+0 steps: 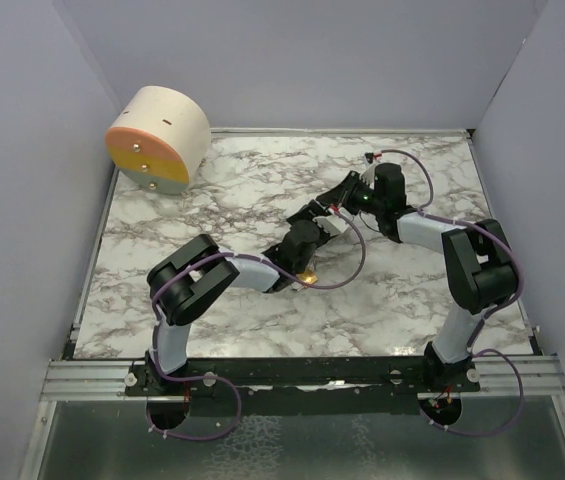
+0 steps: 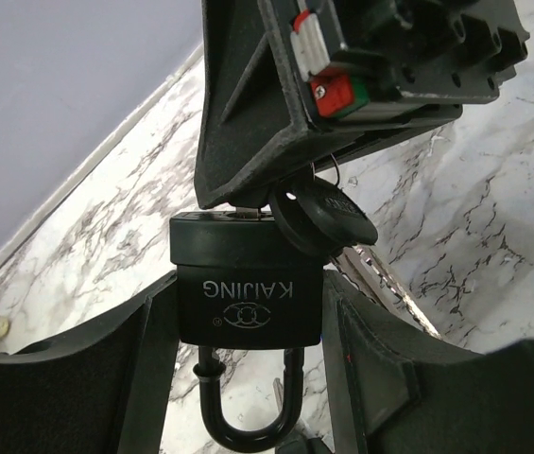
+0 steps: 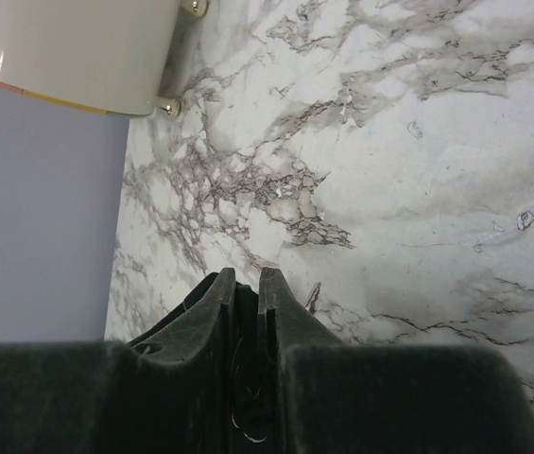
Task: Unlock with the key
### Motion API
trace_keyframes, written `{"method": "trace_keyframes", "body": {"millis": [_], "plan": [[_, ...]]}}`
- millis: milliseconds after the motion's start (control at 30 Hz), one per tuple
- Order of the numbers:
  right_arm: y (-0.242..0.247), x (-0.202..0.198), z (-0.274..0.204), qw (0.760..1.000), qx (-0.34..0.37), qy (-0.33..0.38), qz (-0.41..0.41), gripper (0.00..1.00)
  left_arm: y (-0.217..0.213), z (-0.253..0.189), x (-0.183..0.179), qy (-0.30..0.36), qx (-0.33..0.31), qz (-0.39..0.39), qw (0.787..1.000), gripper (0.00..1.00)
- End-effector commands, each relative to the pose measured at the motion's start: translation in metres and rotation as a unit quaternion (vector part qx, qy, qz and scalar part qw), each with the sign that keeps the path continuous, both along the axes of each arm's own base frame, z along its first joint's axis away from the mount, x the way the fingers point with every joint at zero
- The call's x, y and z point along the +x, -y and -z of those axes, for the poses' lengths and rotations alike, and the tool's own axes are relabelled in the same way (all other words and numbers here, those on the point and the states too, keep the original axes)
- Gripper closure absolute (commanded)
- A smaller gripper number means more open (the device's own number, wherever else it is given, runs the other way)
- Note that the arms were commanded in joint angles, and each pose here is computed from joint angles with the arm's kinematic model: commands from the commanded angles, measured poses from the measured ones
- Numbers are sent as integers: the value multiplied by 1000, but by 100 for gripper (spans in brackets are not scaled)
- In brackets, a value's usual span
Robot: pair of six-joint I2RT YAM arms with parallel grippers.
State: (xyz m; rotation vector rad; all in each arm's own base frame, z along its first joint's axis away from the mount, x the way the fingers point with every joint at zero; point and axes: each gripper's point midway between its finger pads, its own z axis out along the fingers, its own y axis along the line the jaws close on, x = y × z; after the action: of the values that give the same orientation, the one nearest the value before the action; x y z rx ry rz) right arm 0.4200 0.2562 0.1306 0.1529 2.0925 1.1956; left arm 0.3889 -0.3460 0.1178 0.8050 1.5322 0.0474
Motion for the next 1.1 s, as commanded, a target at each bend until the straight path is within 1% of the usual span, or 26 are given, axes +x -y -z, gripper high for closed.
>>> {"method": "trace_keyframes", "body": {"millis": [0, 300, 333, 400, 467, 600, 700, 767, 800, 900, 1000, 1067], "plan": [[-38, -62, 36, 987, 20, -123, -101, 99, 48, -136, -4, 154, -151, 47, 975, 100], [-40, -60, 12, 990, 36, -83, -106, 99, 48, -138, -7, 150, -159, 50, 975, 100], [-40, -59, 7, 991, 42, -73, -106, 95, 47, -140, -8, 148, -161, 51, 974, 100], [-37, -54, -8, 992, 60, -44, -102, 82, 46, -139, -10, 141, -164, 53, 975, 100], [-31, -49, -26, 991, 81, -13, -102, 72, 42, -139, -11, 130, -170, 52, 975, 100], [-14, -35, -60, 991, 93, 39, -89, 58, 33, -139, -12, 105, -192, 52, 974, 100], [0, -24, -78, 991, 91, 64, -78, 45, 26, -137, -12, 87, -208, 52, 973, 100], [13, -17, -86, 991, 90, 76, -65, 42, 20, -135, -11, 80, -211, 46, 973, 100], [21, -14, -88, 991, 89, 79, -58, 37, 17, -133, -10, 74, -215, 39, 973, 100], [47, -7, -89, 992, 79, 90, -34, 35, 5, -132, -3, 53, -235, 31, 970, 100], [77, -2, -84, 993, 69, 95, -5, 34, -7, -123, 8, 17, -262, 26, 965, 100], [90, -3, -79, 993, 59, 101, 11, 29, -20, -136, 11, 6, -292, 22, 956, 100]]}}
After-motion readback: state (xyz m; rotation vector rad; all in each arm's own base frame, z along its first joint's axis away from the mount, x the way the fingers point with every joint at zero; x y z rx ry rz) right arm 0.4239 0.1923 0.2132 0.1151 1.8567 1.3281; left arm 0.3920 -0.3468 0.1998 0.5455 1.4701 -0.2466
